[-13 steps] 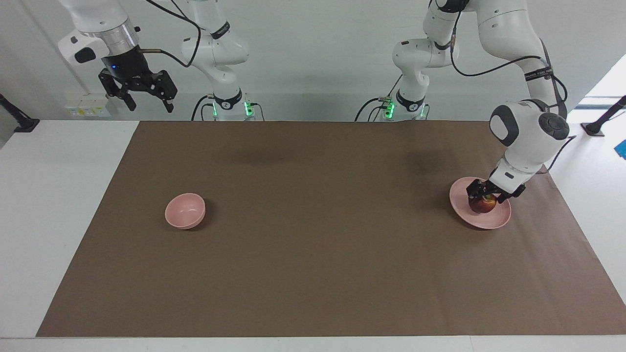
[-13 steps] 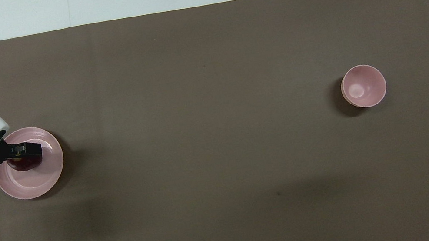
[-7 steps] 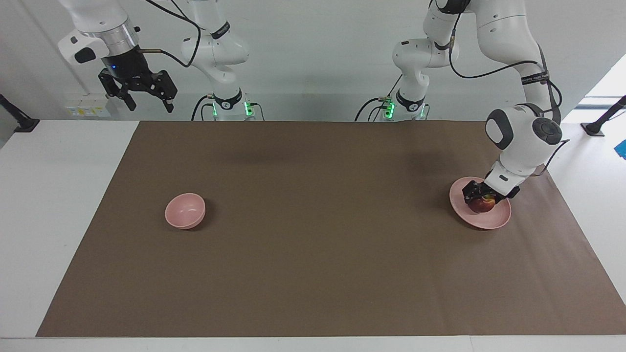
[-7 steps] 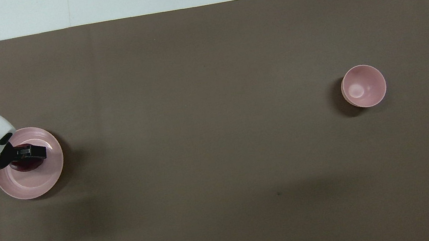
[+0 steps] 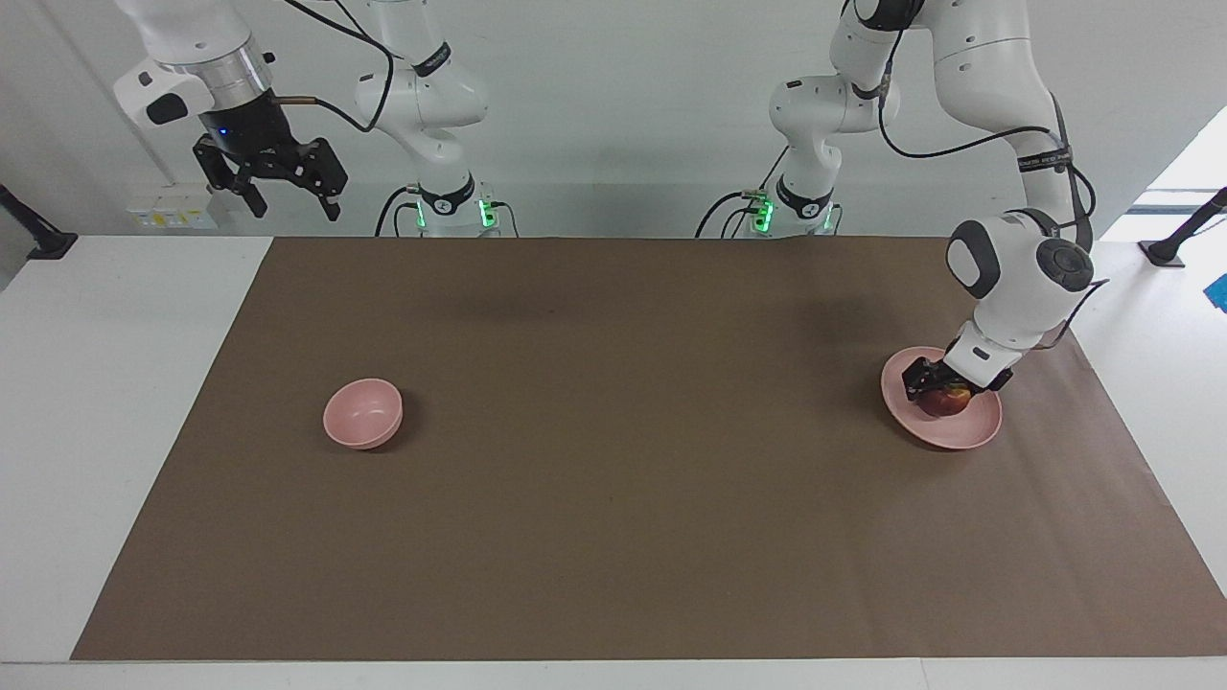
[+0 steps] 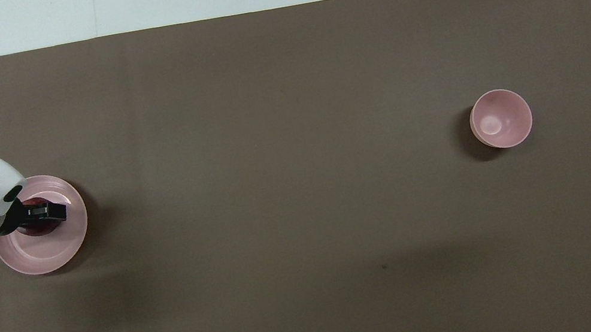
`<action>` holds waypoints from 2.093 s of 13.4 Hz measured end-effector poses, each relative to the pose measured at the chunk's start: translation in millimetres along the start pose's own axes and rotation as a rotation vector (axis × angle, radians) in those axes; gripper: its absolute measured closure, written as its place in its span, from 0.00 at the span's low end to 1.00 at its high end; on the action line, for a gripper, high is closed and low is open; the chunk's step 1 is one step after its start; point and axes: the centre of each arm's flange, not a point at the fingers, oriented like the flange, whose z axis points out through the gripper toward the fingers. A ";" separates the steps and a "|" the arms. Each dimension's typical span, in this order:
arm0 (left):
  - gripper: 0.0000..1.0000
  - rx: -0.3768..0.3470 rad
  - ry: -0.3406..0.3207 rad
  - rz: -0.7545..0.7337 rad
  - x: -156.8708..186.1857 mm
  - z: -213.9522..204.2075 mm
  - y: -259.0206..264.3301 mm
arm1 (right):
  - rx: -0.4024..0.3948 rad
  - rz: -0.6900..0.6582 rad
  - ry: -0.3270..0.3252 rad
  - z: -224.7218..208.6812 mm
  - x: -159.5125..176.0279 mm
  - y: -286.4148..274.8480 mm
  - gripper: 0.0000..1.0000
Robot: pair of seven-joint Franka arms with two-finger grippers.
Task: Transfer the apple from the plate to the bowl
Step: 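Lower the left gripper onto the red apple on the plate and close, then lift the apple with the left gripper while the right gripper advances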
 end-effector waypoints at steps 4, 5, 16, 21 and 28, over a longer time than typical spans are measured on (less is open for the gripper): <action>0.20 -0.001 -0.006 0.000 1.0 -1.7 0.0 | 0.000 0.000 0.001 -0.4 -0.3 0.2 0.00; 0.20 -0.006 -0.027 0.002 2.1 -6.0 0.5 | 0.000 0.000 0.001 -0.7 -0.4 0.3 0.00; 0.22 -0.037 -0.076 -0.027 25.0 -148.3 12.7 | 0.080 -0.055 -0.016 5.5 -4.0 -16.8 0.00; 0.22 -0.046 -0.001 -0.234 29.4 -165.6 15.5 | 0.201 -0.109 -0.041 47.2 3.1 -52.7 0.00; 0.22 -0.055 -0.053 -0.324 26.9 -160.0 36.7 | 0.382 -0.206 -0.064 83.2 1.6 -78.1 0.00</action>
